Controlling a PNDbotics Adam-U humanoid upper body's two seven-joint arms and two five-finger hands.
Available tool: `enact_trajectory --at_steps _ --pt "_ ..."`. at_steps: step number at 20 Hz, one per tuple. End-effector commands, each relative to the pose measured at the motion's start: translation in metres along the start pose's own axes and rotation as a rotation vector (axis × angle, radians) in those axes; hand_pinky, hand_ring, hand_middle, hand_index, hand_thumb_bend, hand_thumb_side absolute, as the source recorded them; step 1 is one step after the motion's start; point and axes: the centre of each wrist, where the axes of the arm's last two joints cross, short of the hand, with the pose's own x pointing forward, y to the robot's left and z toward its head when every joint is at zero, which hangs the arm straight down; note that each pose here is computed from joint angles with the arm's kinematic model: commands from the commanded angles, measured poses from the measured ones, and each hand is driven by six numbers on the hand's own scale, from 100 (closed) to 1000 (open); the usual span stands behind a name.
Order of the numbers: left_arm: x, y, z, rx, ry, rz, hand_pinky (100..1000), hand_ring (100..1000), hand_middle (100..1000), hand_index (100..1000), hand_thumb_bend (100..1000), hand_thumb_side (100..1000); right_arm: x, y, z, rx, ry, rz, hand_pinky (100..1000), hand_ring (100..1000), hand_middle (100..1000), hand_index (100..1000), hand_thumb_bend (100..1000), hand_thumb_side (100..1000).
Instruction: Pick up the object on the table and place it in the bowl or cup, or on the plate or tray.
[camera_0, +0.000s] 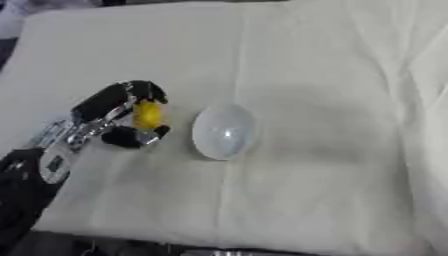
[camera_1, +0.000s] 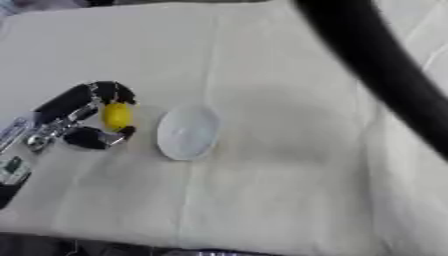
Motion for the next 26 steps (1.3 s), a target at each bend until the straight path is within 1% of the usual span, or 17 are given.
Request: enact_trajectory --at_steps 1,2,3,4,5,6,7,9,10,11,12,14,17,22,24,26 --pt "-0.008 0.02 0.003 0.066 0.03 -0.072 100 444 611 723 100 485 0.0 -0.005 -0.005 0.003 -0.021 0.012 713 792 855 831 100 999" --pt "-0.008 0.02 0.003 0.08 0.039 -0.081 100 391 583 718 100 440 0.0 -0.005 -0.005 0.002 -0.021 0.012 713 791 854 830 100 998" --pt "-0.008 0.02 0.003 0.091 0.047 -0.088 100 351 563 712 100 414 0.0 -0.005 -0.005 0.002 -0.021 0.011 712 790 853 829 100 998" --pt "-0.008 0.019 0.003 0.098 0.053 -0.094 100 319 543 706 100 415 0.0 -0.005 -0.005 0.002 -0.021 0.01 712 790 852 828 100 998" --pt "-0.008 0.018 0.003 0.105 0.06 -0.097 100 324 547 707 100 416 0.0 -0.005 -0.005 0.001 -0.021 0.01 712 790 852 829 100 998" --pt "-0.009 0.016 0.004 0.109 0.066 -0.099 100 290 514 697 100 413 0.0 -0.005 -0.005 0.001 -0.021 0.009 710 788 851 827 100 997" --pt "-0.009 0.015 0.004 0.113 0.071 -0.099 100 290 516 698 100 411 0.0 -0.005 -0.005 0.0 -0.021 0.009 710 789 851 827 100 997" --pt "-0.009 0.013 0.004 0.121 0.079 -0.096 100 309 513 691 100 460 0.0 -0.005 -0.005 -0.002 -0.021 0.008 709 788 851 825 100 997" --pt "-0.009 0.012 0.004 0.124 0.081 -0.095 100 345 522 694 100 500 0.0 -0.005 -0.005 -0.002 -0.02 0.007 709 788 850 825 100 997" --pt "-0.009 0.011 0.005 0.128 0.082 -0.09 100 382 532 697 100 517 0.0 -0.005 -0.005 -0.003 -0.02 0.007 709 787 850 824 100 997" --pt "-0.009 0.01 0.005 0.132 0.083 -0.085 100 400 538 699 100 524 0.0 -0.005 -0.005 -0.004 -0.02 0.007 709 787 850 824 100 997" --pt "-0.009 0.01 0.006 0.139 0.084 -0.077 182 467 573 710 115 535 0.0 -0.005 -0.005 -0.005 -0.021 0.007 709 787 850 823 100 997" --pt "-0.008 0.01 0.007 0.149 0.082 -0.073 243 513 593 719 166 540 0.0 -0.005 -0.005 -0.006 -0.021 0.006 709 786 850 823 100 997" --pt "-0.007 0.012 0.006 0.144 0.077 -0.089 264 519 600 725 226 566 0.0 -0.005 -0.005 -0.006 -0.022 0.005 708 785 850 822 100 996" --pt "-0.005 0.015 0.005 0.134 0.063 -0.123 278 520 606 735 291 590 0.0 -0.005 -0.006 -0.006 -0.023 0.005 708 784 849 822 100 996" --pt "-0.001 0.02 0.003 0.114 0.032 -0.19 290 521 606 739 324 604 0.0 -0.005 -0.006 -0.005 -0.024 0.005 708 783 849 821 100 996"
